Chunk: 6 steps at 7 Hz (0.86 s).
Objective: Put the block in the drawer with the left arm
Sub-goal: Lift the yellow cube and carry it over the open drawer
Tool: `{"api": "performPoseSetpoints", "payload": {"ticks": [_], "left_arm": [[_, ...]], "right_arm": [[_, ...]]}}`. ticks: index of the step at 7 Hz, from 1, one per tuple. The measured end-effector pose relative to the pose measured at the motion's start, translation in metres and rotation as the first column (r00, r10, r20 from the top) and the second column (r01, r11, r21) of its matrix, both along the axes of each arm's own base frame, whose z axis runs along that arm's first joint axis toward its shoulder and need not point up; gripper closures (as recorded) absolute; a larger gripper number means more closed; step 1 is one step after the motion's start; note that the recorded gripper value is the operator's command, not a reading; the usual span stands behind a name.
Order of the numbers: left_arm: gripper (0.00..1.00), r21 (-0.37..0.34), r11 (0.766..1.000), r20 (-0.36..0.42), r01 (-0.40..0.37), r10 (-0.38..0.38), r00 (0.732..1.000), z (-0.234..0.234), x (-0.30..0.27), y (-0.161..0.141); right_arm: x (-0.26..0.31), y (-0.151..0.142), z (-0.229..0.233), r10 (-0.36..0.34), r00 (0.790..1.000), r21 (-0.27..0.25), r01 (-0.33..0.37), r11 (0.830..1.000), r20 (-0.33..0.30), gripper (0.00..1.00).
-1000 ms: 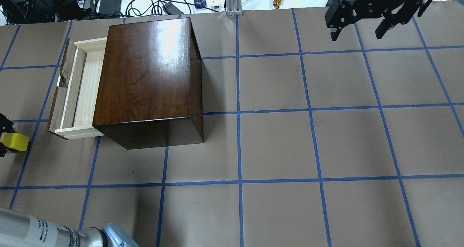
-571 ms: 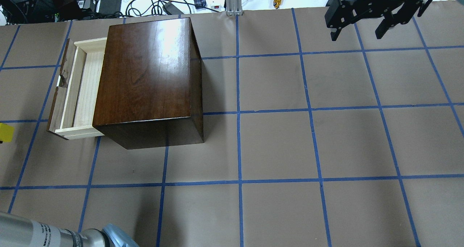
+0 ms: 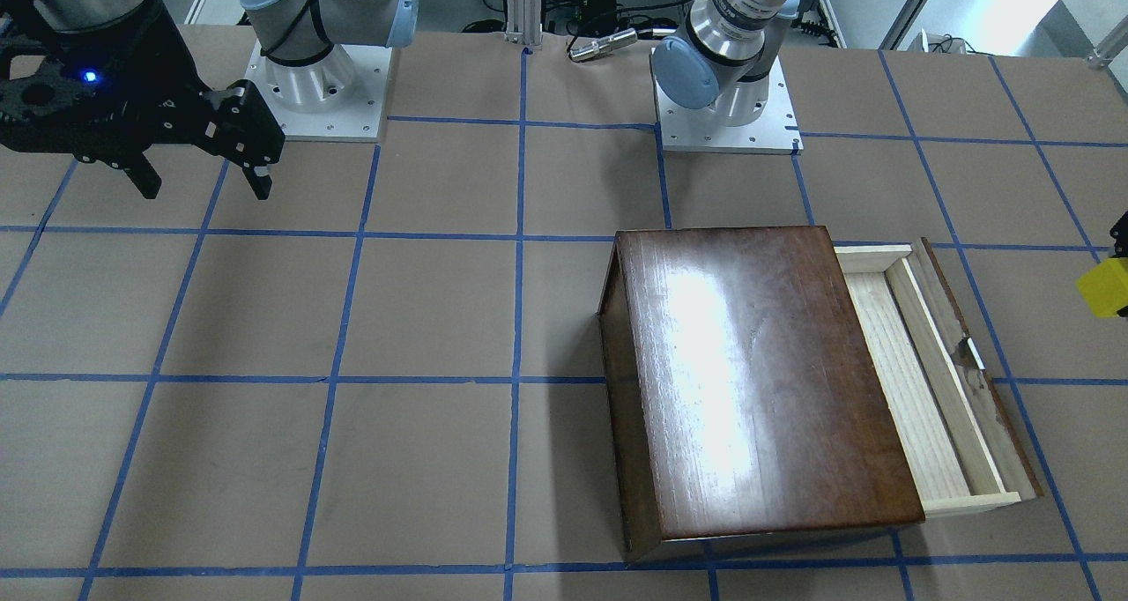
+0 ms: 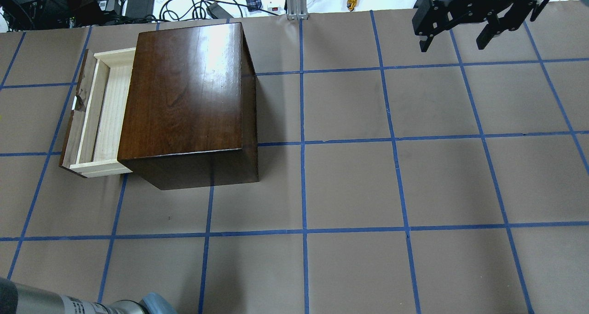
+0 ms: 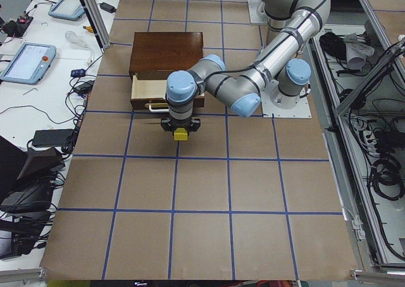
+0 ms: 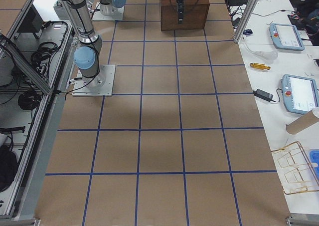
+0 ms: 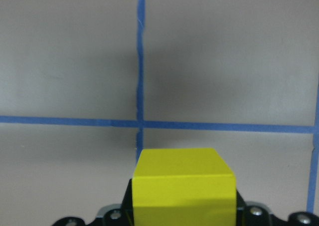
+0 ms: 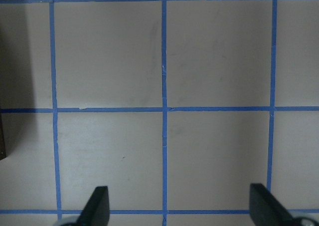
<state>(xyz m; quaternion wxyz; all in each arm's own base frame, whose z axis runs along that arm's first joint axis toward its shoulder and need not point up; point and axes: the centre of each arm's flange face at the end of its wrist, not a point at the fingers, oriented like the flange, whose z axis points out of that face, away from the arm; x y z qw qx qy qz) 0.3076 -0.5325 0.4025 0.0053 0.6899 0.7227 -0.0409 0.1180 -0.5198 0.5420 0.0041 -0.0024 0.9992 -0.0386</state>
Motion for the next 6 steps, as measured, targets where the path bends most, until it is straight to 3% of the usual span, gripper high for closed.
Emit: {"api": "performPoseSetpoints", "payload": {"ticks": [3,6], "left_arm": [[1.00,0.008,1.000,0.001,-0.022,0.022,1.000,0.021,-0.116,-0.044],[1.00,0.045,0.999,-0.022,0.006,-0.005,1.000,-0.003,-0.183,-0.068]], "right_arm": [[0.000,0.000,0.000,-0.001,1.000,0.000,0.001,1.000,0.000,0.00],[0.000,0.000,0.000,-0.002,1.000,0.000,0.002,1.000,0.000,0.00]]}}
